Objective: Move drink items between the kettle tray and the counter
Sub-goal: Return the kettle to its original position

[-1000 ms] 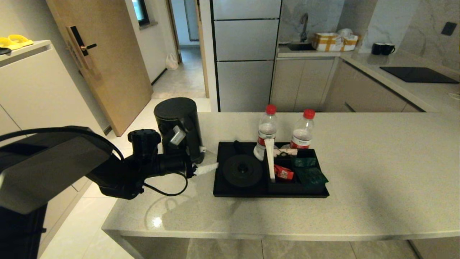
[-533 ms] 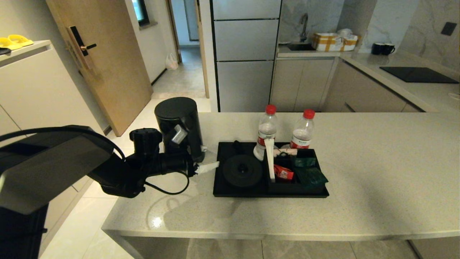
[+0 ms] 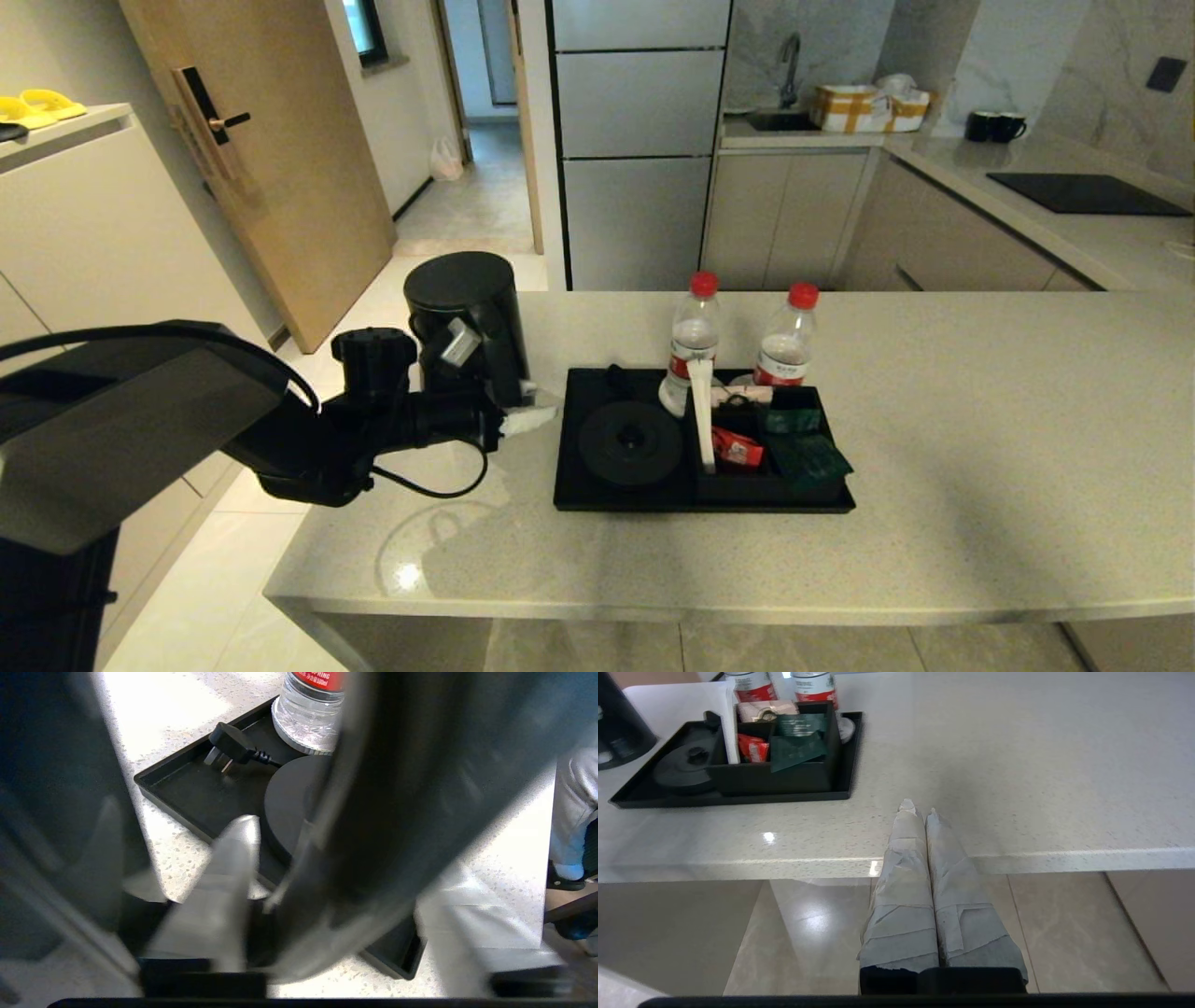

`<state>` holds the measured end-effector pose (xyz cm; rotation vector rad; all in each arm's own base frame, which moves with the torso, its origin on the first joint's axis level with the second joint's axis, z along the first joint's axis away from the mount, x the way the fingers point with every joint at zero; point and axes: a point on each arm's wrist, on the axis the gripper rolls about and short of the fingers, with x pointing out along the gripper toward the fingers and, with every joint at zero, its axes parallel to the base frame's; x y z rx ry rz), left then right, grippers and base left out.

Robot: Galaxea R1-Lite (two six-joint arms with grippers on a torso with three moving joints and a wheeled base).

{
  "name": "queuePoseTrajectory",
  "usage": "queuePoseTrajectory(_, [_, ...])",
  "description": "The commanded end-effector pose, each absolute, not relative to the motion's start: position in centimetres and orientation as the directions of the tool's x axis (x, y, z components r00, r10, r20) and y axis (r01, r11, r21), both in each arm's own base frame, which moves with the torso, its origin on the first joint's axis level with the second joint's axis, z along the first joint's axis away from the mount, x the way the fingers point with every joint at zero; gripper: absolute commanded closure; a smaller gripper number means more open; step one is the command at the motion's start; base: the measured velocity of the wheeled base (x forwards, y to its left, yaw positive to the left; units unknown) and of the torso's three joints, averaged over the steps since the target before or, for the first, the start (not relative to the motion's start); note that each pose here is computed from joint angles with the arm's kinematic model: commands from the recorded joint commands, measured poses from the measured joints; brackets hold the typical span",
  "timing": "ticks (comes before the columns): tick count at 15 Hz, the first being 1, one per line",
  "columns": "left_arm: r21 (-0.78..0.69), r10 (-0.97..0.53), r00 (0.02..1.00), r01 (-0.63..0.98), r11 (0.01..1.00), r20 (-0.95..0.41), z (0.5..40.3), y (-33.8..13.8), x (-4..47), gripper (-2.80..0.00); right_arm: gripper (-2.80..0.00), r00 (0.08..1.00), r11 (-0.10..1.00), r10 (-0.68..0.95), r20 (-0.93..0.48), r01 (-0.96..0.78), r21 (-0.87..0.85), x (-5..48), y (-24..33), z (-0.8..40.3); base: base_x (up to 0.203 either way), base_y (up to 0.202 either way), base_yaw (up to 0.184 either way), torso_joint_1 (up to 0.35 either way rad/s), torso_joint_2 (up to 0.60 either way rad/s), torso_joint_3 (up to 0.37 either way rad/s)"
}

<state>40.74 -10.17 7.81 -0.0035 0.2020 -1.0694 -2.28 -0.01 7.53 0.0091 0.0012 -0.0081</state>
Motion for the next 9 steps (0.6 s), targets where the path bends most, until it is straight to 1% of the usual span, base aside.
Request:
queuePoseTrajectory(1, [-0.095, -0.875, 0.461, 0.874, 0.477, -0.15, 8.1, -10.2, 40.82, 0.0, 0.0, 1.0, 1.0, -0.008, 0.0, 0.008, 0.009, -2.29, -0.01, 7.53, 0.0, 0.0, 0.0, 0.0, 0.0, 0.0])
queuePoseTrajectory(6, [-0.092, -0.875, 0.461, 0.874, 0.477, -0.149, 8.09, -10.19, 40.76, 0.0, 0.0, 1.0, 1.0, -0.009, 0.001, 0.009, 0.009, -2.29, -0.01, 7.53, 0.0, 0.0, 0.0, 0.0, 0.0, 0.0])
queuePoseTrajectory(9, [-0.062, -0.879, 0.457, 0.882, 0.468, -0.136, 7.86, -10.17, 40.64, 0.0, 0.0, 1.0, 1.0, -0.008, 0.0, 0.008, 0.009, -2.29, -0.01, 7.53, 0.0, 0.0, 0.0, 0.0, 0.0, 0.0])
